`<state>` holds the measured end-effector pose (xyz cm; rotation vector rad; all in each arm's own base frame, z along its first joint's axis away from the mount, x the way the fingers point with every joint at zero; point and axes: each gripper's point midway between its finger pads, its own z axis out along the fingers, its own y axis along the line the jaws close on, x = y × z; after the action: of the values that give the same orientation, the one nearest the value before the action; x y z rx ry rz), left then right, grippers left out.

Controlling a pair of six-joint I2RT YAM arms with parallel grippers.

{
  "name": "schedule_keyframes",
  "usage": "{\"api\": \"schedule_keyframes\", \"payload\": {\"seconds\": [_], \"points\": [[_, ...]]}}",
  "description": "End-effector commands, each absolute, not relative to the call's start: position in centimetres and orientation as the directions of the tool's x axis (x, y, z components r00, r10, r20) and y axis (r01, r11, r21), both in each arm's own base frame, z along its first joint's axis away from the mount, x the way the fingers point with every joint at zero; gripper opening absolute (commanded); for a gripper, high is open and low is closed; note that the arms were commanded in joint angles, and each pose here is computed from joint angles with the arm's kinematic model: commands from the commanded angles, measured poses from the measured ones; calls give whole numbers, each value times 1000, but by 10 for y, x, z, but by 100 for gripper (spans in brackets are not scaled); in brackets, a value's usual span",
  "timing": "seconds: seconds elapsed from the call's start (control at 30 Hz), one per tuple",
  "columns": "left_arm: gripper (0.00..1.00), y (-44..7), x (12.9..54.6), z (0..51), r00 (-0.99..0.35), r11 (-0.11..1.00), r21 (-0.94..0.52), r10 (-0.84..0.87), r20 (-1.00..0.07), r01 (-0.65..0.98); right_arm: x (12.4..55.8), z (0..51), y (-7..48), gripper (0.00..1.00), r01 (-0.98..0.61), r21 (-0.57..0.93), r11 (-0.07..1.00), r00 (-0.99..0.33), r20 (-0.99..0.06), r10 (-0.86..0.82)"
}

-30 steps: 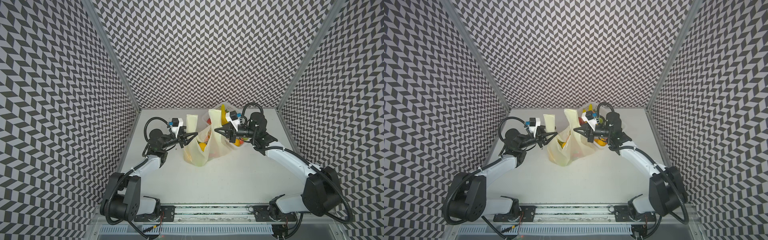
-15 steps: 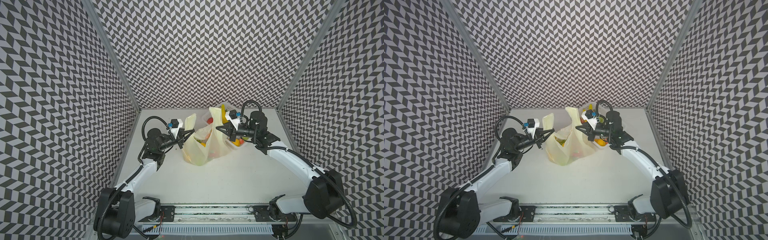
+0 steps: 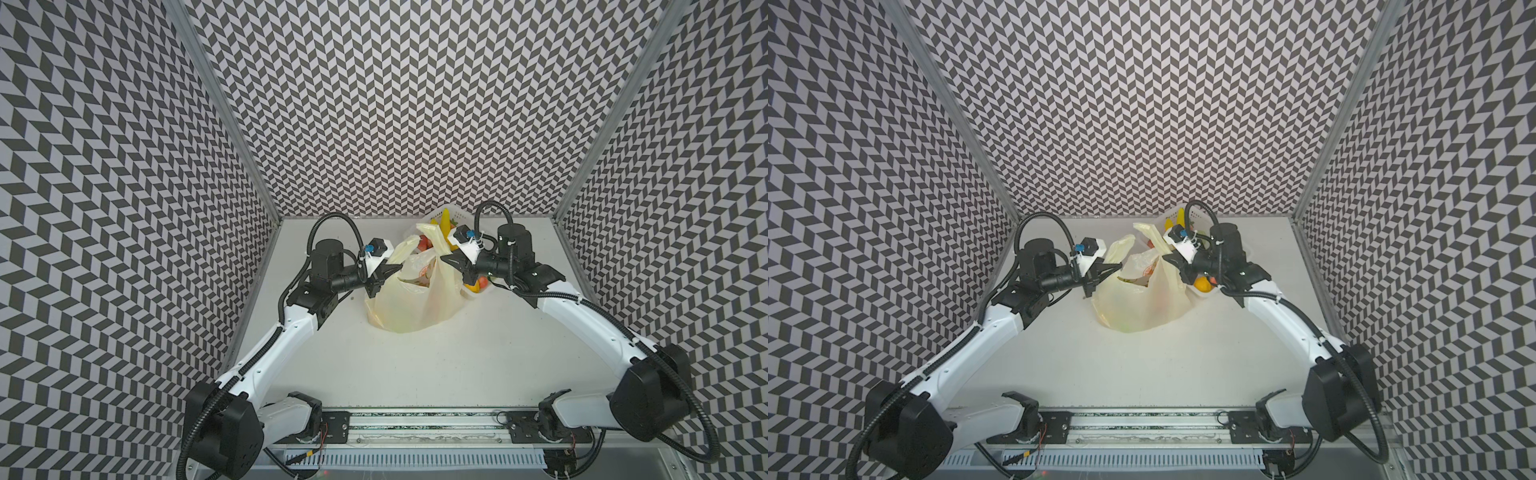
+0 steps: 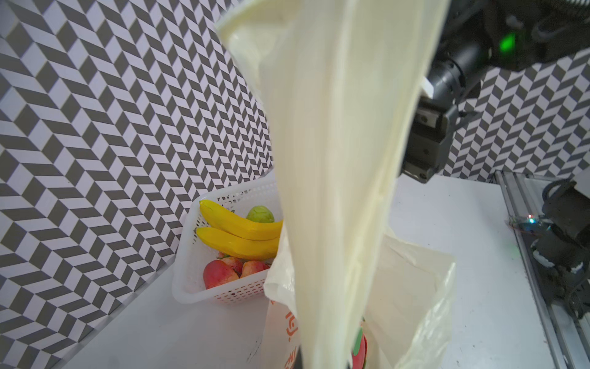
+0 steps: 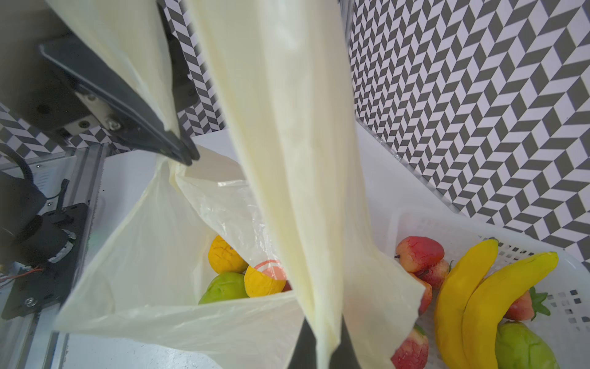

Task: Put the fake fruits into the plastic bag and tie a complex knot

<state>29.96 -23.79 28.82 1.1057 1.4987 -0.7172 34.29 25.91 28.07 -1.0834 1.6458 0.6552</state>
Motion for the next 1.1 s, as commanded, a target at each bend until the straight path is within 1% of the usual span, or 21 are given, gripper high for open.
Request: {"api": "schedule_keyframes", "payload": {"seconds": [0.0,0.13,0.4,0.53,0.7,0.73,0.77,0.9,1.07], "points": [[0,-241,290,287,97,329,213,335,-937,920,343,286,265,0,-902,-143,407,-16,-932,-363],[0,-248,289,292,130,303,248,362,-923,920,339,285,274,0,-918,-150,366,3,-928,-373],[0,-260,295,281,104,268,239,434,-895,933,323,284,293,0,-951,-151,271,42,-928,-369],[0,-264,296,280,110,253,239,435,-894,938,316,285,300,0,-960,-149,235,57,-932,-357],[0,-268,300,280,111,244,241,448,-887,939,303,287,305,0,-977,-138,160,79,-940,-333],[0,-268,301,279,108,243,239,454,-885,940,301,287,304,2,-978,-142,153,84,-939,-333],[0,-268,301,279,105,242,237,458,-883,941,299,286,304,6,-979,-144,147,89,-940,-331],[0,-269,302,276,101,235,235,471,-876,943,292,292,304,14,-981,-155,115,114,-946,-304],[0,-271,302,279,109,228,240,470,-876,944,286,302,307,29,-985,-155,78,129,-955,-267]]}}
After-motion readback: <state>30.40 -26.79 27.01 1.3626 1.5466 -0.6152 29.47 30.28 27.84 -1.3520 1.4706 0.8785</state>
